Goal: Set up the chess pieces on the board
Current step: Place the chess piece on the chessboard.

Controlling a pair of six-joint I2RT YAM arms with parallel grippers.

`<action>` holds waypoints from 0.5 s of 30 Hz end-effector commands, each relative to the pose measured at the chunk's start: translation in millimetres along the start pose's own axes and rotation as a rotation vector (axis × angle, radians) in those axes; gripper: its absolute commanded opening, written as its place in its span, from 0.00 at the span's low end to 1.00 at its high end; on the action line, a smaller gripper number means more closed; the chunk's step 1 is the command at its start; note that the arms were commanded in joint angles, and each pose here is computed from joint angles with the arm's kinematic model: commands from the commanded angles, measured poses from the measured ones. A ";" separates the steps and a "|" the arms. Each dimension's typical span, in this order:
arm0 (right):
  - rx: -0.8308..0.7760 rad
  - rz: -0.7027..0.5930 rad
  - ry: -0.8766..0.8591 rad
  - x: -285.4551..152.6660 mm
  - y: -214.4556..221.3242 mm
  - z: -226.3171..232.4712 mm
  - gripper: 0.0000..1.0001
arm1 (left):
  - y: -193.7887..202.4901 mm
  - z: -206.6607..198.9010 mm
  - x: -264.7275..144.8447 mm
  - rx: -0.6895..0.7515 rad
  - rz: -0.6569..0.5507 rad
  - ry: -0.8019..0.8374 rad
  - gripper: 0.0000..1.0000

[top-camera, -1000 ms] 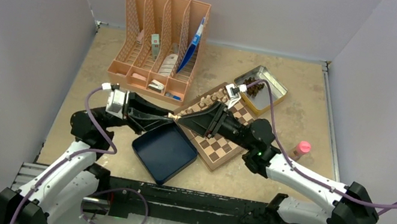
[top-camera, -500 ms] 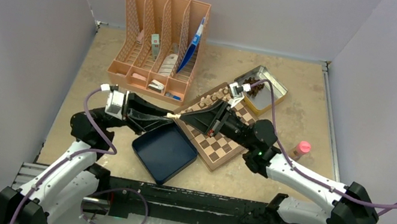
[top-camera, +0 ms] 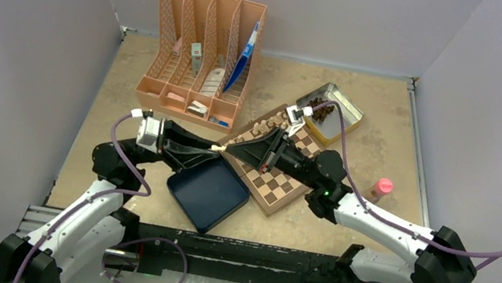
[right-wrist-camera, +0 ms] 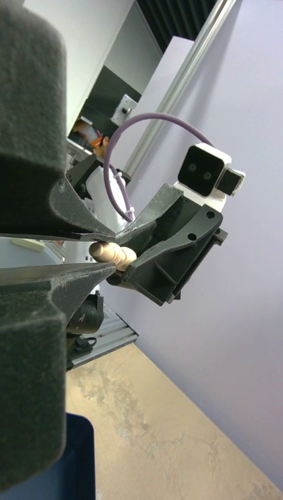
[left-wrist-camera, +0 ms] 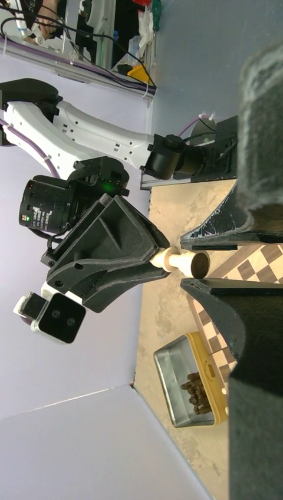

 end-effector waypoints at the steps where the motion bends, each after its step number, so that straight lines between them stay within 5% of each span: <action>1: -0.036 0.010 -0.095 9.0 -5.0 22.7 0.19 | 4.2 1.0 -0.9 0.016 0.003 0.005 0.00; 8: -0.046 0.001 -0.051 6.6 -4.2 13.2 0.10 | 9.4 -0.6 -3.1 0.013 0.026 0.007 0.00; 12: -0.129 -0.078 0.066 3.5 -20.0 6.5 0.10 | 12.7 3.0 -5.4 -0.013 0.062 -0.043 0.37; 15: -0.218 -0.148 0.170 -1.9 -37.0 3.7 0.09 | 12.3 9.0 -7.8 -0.028 0.094 -0.117 0.49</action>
Point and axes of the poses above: each gripper's point midway between its finger pads, its own x axis out along the fingers, its own z axis along the line the jaws close on, y = z × x, the point moved 4 cm from there along -x, back along the fingers, and after that the axes turned 7 degrees about x, right-handed, at the moved point
